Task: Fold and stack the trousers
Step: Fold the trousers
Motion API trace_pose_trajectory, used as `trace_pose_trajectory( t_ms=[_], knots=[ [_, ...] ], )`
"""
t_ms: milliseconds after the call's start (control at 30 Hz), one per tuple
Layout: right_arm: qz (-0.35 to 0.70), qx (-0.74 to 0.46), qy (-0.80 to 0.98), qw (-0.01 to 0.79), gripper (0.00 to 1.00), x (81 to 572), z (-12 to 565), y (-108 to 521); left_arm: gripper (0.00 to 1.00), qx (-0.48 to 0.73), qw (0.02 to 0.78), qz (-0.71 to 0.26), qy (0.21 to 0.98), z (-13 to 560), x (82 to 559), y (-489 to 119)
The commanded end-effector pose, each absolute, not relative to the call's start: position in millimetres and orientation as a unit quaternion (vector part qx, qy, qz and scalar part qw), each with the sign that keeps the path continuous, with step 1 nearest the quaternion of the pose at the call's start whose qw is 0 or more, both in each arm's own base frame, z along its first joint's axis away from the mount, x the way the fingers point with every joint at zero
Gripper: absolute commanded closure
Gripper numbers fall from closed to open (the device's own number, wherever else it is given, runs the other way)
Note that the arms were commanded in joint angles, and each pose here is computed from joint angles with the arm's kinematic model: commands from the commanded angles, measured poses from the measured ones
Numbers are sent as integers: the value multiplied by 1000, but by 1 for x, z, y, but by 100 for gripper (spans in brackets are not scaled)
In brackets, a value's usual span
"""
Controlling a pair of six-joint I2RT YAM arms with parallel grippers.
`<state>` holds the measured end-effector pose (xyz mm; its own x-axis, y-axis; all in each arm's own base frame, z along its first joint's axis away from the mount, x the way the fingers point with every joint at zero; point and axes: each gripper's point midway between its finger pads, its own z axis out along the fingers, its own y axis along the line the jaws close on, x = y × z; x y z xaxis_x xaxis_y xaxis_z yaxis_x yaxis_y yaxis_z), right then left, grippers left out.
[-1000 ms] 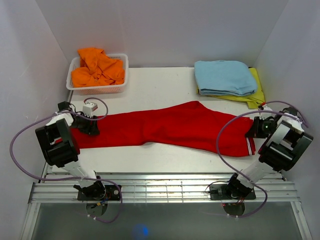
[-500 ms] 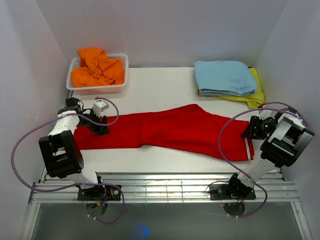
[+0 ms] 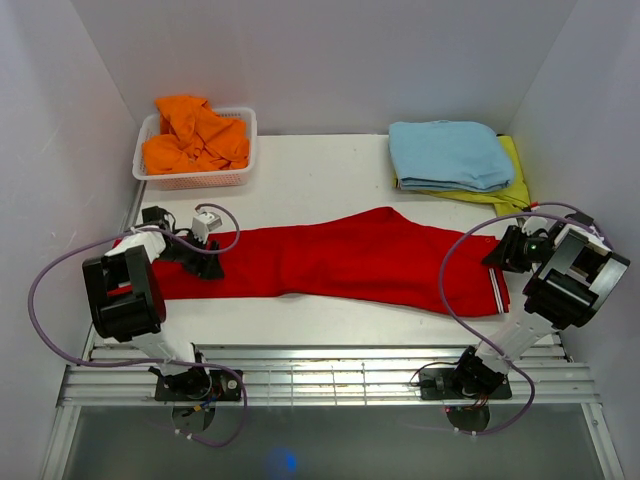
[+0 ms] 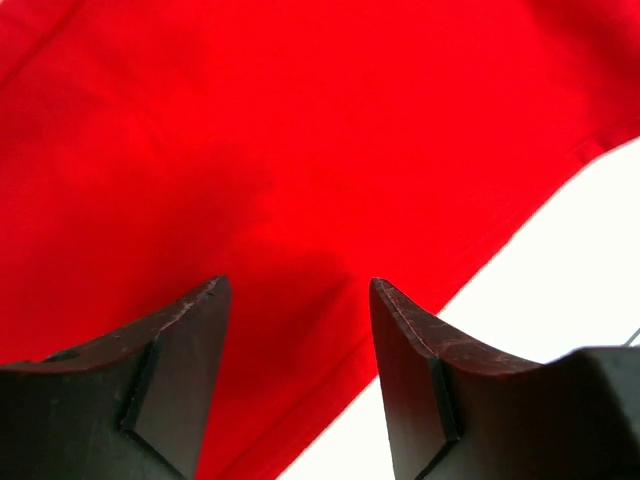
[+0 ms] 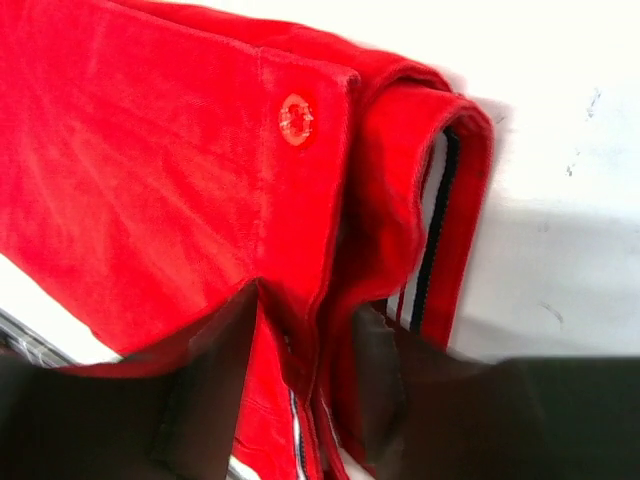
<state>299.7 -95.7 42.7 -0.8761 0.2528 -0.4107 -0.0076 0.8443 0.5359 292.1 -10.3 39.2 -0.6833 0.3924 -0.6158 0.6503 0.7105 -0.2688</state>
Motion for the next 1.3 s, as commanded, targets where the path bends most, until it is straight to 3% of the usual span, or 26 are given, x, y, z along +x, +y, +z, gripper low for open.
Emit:
trace_pose_trajectory(
  t_ms=[0, 67, 167, 300, 433, 700, 900, 967, 1033, 1267],
  knots=[
    [300, 56, 913, 272, 63, 315, 60, -90, 32, 277, 250, -231, 898, 24, 295, -4],
    [295, 46, 914, 276, 82, 317, 64, -94, 34, 271, 235, -224, 906, 15, 293, 0],
    [278, 39, 915, 290, 92, 322, 78, -102, 40, 268, 222, -207, 915, 5, 289, 6],
    [272, 30, 912, 306, 92, 326, 98, -108, 58, 266, 199, -190, 924, -10, 284, 14],
    [285, 17, 900, 330, 92, 341, 124, -112, 70, 268, 173, -172, 932, -27, 276, 23],
    [298, 24, 890, 344, 92, 374, 133, -131, 81, 286, 160, -150, 933, -40, 273, 32],
    [309, 47, 885, 344, 92, 398, 108, -136, 83, 294, 159, -147, 931, -44, 275, 34],
    [306, 53, 892, 329, 92, 400, 95, -134, 81, 294, 160, -146, 931, -43, 276, 34],
    [295, 50, 896, 329, 92, 406, 83, -133, 71, 292, 166, -145, 931, -39, 279, 34],
    [292, 33, 892, 343, 92, 420, 71, -127, 71, 297, 173, -145, 928, -33, 275, 32]
  ],
)
